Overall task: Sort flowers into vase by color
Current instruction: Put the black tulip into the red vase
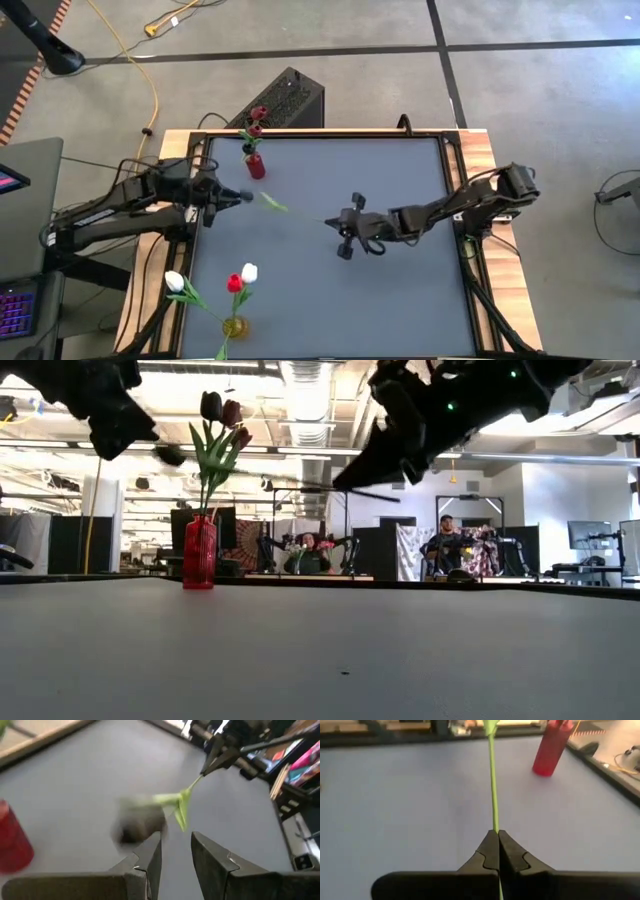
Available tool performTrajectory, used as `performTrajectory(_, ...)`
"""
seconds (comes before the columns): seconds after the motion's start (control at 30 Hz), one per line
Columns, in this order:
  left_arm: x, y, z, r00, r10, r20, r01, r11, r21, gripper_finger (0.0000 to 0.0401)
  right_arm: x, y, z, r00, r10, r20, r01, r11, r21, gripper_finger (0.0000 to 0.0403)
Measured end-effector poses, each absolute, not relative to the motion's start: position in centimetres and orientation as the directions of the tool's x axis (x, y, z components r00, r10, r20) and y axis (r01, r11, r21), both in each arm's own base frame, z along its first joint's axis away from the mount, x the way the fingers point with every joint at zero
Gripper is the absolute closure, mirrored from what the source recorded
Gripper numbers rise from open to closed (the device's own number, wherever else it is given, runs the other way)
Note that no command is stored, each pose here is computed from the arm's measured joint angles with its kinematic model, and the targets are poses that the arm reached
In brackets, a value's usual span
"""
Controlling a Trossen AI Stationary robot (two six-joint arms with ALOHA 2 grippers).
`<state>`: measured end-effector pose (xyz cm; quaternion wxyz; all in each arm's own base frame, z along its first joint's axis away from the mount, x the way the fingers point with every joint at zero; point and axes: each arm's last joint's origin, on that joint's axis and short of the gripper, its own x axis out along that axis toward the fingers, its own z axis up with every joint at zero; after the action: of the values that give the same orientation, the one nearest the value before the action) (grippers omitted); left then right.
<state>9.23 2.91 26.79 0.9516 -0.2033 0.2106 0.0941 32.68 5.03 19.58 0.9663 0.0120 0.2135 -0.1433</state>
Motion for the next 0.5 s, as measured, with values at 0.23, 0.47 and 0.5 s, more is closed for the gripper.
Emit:
performTrajectory(0.23,8.7,2.7,27.6,0.93,0.112,-0.349,-0.238,0.909,-0.342,0.0308,32.7,4.3,21.6,0.91,-0.283,-0.303,0.295,0.956,-0.007,0.0386)
performTrajectory(0.47,7.7,2.3,28.2,0.954,0.126,-0.273,-0.22,0.911,-0.348,0.0308,33.1,4.4,23.4,0.95,-0.275,-0.144,0.275,0.961,-0.02,0.0386)
performTrajectory(0.5,7.7,2.3,28.3,0.956,0.127,-0.266,-0.218,0.911,-0.35,0.0308,33.1,4.4,23.8,0.956,-0.274,-0.107,0.274,0.962,-0.019,0.0386)
